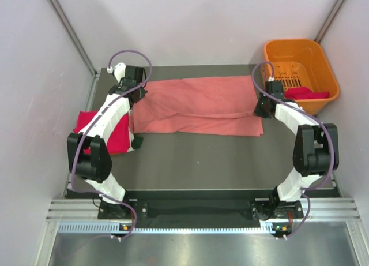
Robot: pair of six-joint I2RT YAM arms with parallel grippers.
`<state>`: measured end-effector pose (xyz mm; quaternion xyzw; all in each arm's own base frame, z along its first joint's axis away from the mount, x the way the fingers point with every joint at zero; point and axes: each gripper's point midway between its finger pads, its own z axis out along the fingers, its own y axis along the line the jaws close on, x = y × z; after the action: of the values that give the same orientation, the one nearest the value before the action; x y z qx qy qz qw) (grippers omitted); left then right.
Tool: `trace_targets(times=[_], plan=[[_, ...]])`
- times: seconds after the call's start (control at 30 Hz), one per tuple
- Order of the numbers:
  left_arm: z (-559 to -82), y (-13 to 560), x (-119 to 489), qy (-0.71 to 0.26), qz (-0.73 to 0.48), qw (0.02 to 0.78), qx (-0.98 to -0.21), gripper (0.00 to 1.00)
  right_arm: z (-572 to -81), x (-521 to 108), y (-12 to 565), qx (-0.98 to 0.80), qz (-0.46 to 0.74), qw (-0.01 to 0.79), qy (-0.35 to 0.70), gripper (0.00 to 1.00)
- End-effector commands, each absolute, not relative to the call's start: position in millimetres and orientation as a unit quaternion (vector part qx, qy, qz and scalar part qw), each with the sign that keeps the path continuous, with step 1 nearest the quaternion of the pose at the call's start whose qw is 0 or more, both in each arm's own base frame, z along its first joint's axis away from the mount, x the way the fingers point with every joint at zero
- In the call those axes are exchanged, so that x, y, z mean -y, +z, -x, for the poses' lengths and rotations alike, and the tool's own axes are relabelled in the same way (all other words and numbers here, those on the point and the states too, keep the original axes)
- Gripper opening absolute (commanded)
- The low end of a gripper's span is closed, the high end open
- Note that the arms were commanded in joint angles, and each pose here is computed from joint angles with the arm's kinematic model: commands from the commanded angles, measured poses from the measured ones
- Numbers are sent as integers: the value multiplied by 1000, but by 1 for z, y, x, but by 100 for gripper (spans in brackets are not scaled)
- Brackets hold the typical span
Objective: Fold and stack the t-shirts
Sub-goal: Fold the tshirt
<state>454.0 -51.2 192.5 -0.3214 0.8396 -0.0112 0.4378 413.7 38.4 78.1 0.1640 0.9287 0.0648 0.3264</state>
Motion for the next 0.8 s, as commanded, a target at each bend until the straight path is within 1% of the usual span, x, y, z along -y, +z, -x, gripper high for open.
trace_targets(times=[0.0,0.3,0.37,0.43,0.47,0.53,0.57,0.6,0.63,0.67,0.7,0.73,0.77], plan=[[-480,217,47,-29,335,479,-811,0,-445,-39,107,-908,-168,379,64,1],[-506,219,49,-42,338,487,-805,0,-461,-38,114,-905,-170,386,55,1],[-516,215,53,-55,336,489,-803,0,-463,-39,111,-906,-170,384,56,2],[-525,209,55,-73,337,486,-803,0,-468,-40,112,-903,-173,388,58,7],[-533,204,56,-83,338,490,-799,0,-470,-40,113,-901,-175,392,60,10],[-541,196,57,-110,337,484,-800,0,-475,-42,118,-895,-180,403,66,41],[-548,192,59,-123,333,481,-801,10,-474,-42,119,-893,-181,407,66,52],[-551,189,59,-130,332,475,-805,29,-473,-43,121,-890,-183,413,62,58],[-551,186,53,-122,335,469,-808,49,-474,-43,138,-877,-186,437,69,64],[-551,189,54,-122,333,468,-809,64,-465,-44,132,-877,-186,438,68,65],[-551,194,54,-124,321,474,-810,69,-460,-45,135,-872,-187,447,71,66],[-549,199,56,-129,316,480,-808,70,-454,-46,152,-859,-193,468,82,66],[-541,205,56,-134,311,486,-805,71,-444,-46,143,-855,-199,470,87,66]])
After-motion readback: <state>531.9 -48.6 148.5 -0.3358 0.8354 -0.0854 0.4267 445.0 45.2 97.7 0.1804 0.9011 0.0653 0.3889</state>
